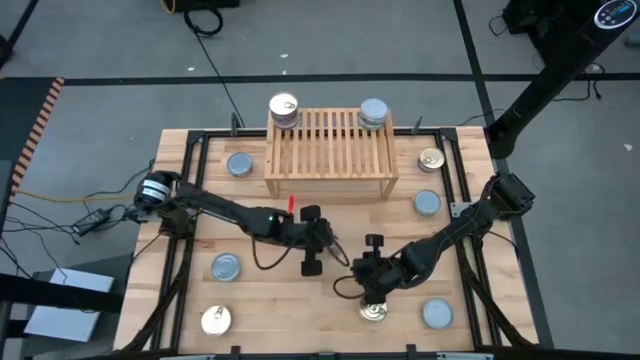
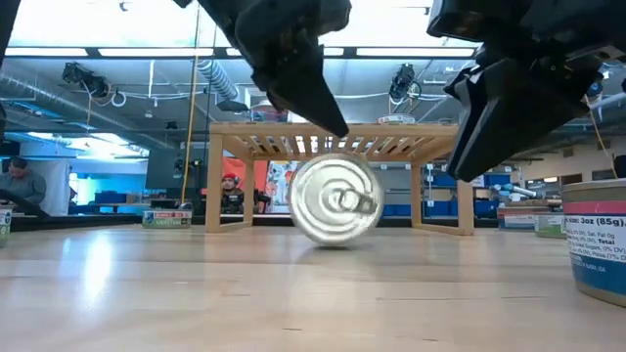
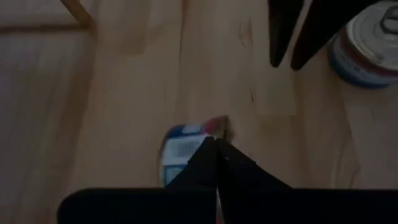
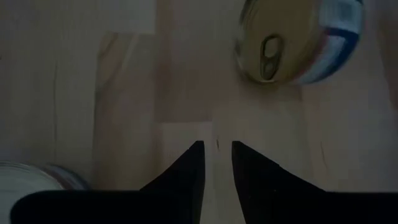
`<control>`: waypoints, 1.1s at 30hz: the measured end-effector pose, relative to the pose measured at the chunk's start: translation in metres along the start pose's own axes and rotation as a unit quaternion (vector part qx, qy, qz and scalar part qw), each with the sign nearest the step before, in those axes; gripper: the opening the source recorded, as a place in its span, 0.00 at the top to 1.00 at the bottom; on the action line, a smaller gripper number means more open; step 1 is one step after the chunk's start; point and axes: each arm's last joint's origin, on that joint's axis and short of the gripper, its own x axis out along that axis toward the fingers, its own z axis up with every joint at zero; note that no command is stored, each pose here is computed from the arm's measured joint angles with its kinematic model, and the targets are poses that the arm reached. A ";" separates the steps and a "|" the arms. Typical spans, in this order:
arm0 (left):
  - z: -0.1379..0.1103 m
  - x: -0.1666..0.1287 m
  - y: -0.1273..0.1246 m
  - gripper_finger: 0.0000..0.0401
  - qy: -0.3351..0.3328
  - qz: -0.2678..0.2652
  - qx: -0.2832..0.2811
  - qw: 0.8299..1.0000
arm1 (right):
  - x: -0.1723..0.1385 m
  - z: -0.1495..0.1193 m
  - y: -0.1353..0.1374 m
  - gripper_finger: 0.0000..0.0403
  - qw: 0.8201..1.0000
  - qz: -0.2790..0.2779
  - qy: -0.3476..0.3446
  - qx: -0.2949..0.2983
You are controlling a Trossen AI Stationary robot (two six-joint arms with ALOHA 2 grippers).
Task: Stack canned seafood by type on shelf
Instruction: Put the blue pink tuna can on the shelf
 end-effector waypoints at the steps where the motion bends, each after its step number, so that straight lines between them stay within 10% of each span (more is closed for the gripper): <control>1: -0.001 -0.001 -0.004 1.00 -0.001 0.007 0.007 1.000 | 0.000 0.000 0.000 0.77 1.000 -0.003 0.000 0.002; 12: -0.009 -0.011 -0.037 0.96 -0.006 0.053 0.065 0.996 | -0.001 0.001 0.001 0.77 0.999 -0.013 -0.015 0.028; 33: -0.007 0.004 0.013 0.35 0.044 0.011 0.019 0.999 | 0.000 0.002 0.001 0.77 0.999 -0.010 -0.020 0.031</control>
